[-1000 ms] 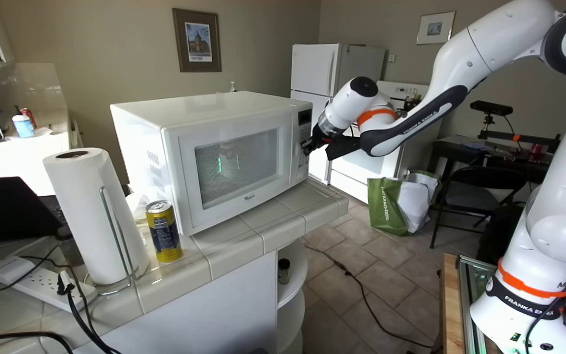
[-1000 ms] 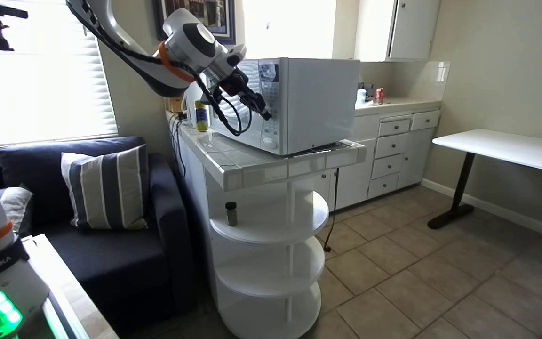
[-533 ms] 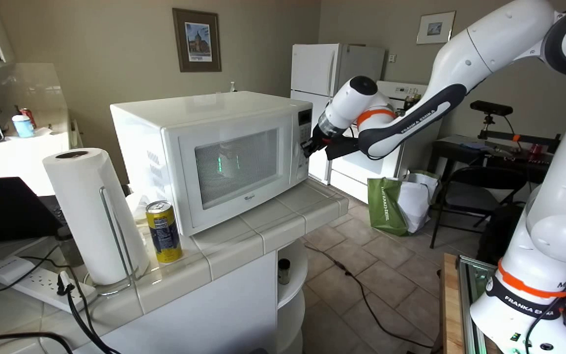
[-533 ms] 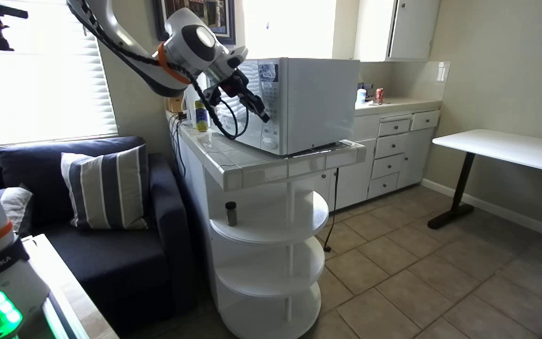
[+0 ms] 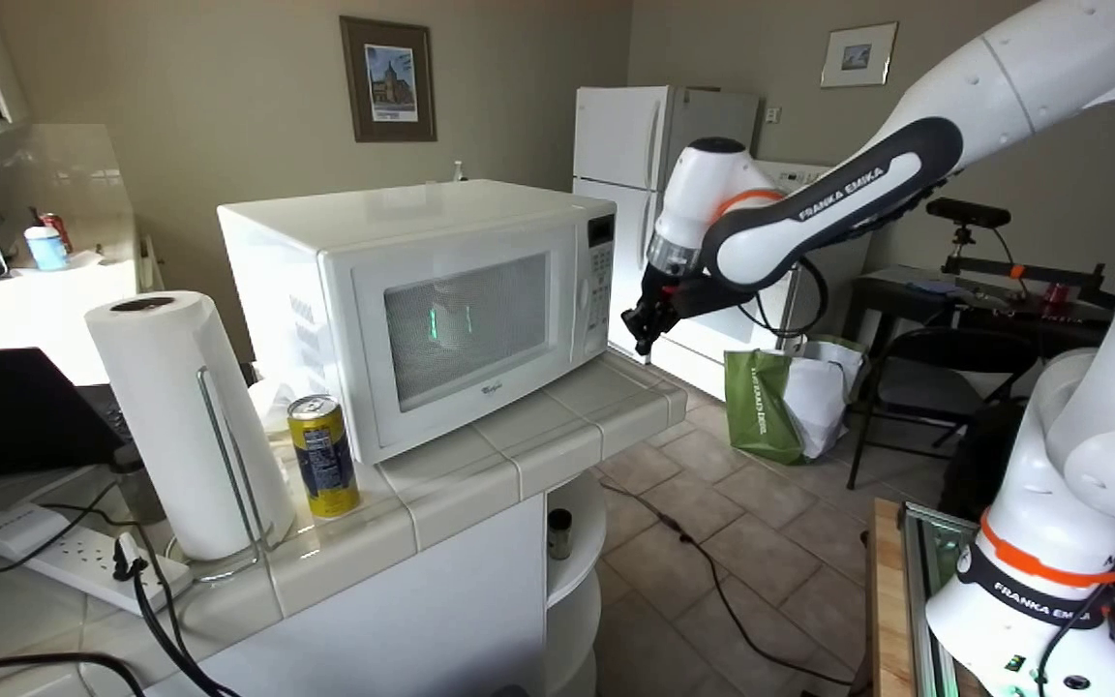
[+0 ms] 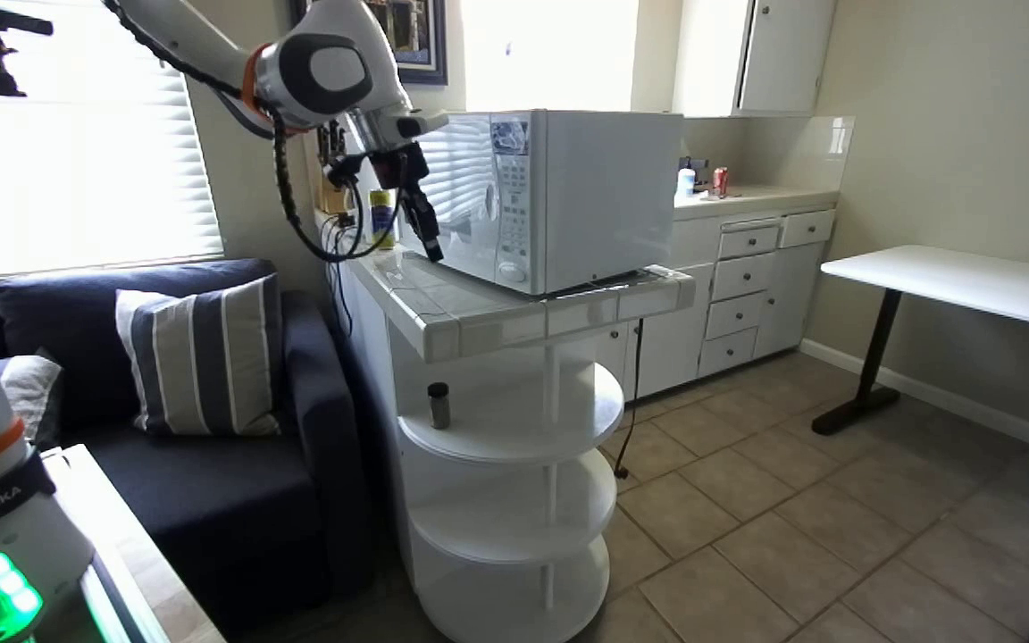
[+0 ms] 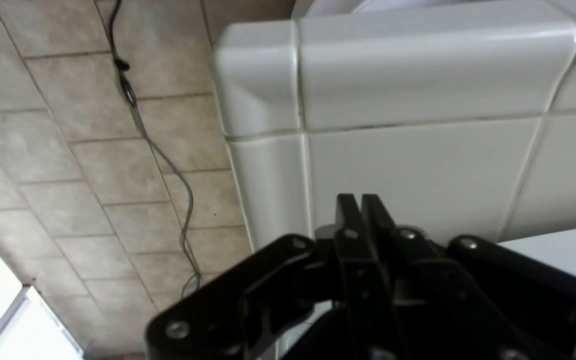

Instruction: Press a button on the microwave.

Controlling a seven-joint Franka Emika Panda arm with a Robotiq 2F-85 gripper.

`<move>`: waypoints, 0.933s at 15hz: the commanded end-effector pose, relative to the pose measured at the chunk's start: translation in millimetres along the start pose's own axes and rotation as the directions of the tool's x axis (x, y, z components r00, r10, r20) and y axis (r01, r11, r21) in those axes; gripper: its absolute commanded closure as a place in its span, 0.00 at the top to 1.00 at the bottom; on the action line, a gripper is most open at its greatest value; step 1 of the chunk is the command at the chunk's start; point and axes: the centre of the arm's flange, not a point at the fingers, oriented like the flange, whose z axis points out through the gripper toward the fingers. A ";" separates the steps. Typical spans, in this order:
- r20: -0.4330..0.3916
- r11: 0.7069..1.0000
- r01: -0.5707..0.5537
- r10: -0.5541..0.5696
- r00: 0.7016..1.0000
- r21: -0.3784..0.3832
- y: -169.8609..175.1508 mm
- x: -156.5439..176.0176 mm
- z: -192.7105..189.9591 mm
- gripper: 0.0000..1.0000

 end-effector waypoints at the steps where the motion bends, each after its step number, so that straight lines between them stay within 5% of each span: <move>1: 0.112 0.998 -0.060 0.058 0.992 0.013 36.0 3.8 -76.8 0.40; 6: 0.279 0.996 -0.078 0.067 0.958 0.030 72.5 9.5 -157.2 0.78; 9: 0.233 0.997 -0.068 0.062 0.970 0.020 89.3 14.9 -180.0 0.99; 13: 0.127 0.993 -0.035 0.021 0.992 0.113 103.5 20.9 -196.1 1.00; 14: 0.155 0.997 -0.049 0.039 0.987 0.064 95.8 21.9 -193.7 1.00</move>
